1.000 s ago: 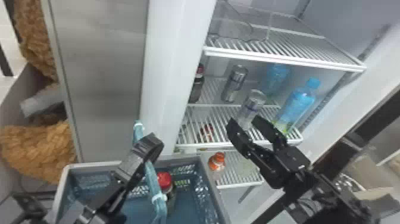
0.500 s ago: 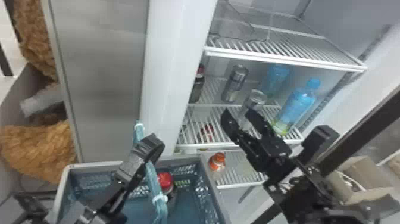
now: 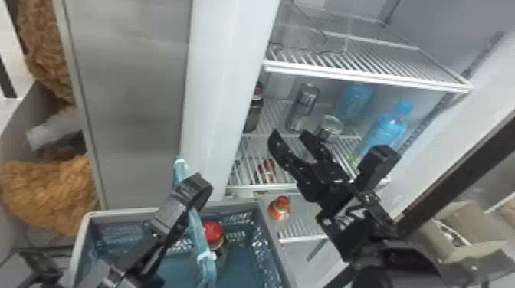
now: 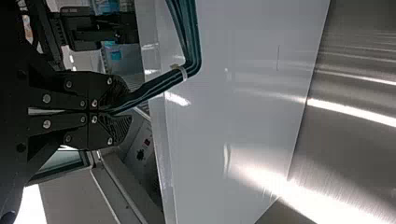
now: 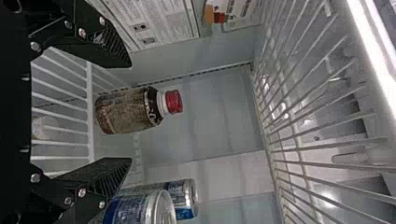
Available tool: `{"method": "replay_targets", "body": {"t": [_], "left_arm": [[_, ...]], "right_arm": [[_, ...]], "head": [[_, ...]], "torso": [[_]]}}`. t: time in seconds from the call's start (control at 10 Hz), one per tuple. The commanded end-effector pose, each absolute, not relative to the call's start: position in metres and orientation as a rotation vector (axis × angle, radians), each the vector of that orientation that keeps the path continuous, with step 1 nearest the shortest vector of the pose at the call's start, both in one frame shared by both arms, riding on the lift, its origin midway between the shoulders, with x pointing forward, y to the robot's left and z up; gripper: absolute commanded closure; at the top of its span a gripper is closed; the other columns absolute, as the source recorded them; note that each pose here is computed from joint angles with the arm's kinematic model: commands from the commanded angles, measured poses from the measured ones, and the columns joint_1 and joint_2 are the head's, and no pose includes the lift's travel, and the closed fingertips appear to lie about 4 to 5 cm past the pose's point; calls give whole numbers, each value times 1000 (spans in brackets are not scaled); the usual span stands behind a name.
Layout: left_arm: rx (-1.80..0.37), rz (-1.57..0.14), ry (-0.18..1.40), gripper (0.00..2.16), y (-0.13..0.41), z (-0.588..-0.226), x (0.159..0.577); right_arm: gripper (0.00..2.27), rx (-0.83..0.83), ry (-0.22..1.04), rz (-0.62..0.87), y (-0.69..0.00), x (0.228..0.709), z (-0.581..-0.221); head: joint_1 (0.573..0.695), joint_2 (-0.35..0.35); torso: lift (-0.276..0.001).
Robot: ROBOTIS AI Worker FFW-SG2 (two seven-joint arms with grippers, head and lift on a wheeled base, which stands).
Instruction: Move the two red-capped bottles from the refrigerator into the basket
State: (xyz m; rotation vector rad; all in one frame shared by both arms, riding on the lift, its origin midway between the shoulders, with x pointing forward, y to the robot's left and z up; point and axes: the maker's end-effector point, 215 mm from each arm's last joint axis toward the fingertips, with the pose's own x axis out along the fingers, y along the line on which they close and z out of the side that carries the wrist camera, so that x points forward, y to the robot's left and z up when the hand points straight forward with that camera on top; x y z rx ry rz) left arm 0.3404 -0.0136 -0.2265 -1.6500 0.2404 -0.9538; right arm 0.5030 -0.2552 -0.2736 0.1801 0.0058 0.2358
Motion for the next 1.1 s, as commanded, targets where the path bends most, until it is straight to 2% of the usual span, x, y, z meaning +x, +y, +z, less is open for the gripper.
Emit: {"method": "replay_targets", "body": {"t": [0.0,1.0], "left_arm": [[-1648,-955,239,1204,-13,-226,341],[-1654,-950,245,1204,-13,-229,341]], "right_arm": [[331,185,9,252,-245,519,-279],[331,156,36,261,-217,602,-298]], "head": [[695,-350],[695,-277]], "torso": [[0],[0]]}}
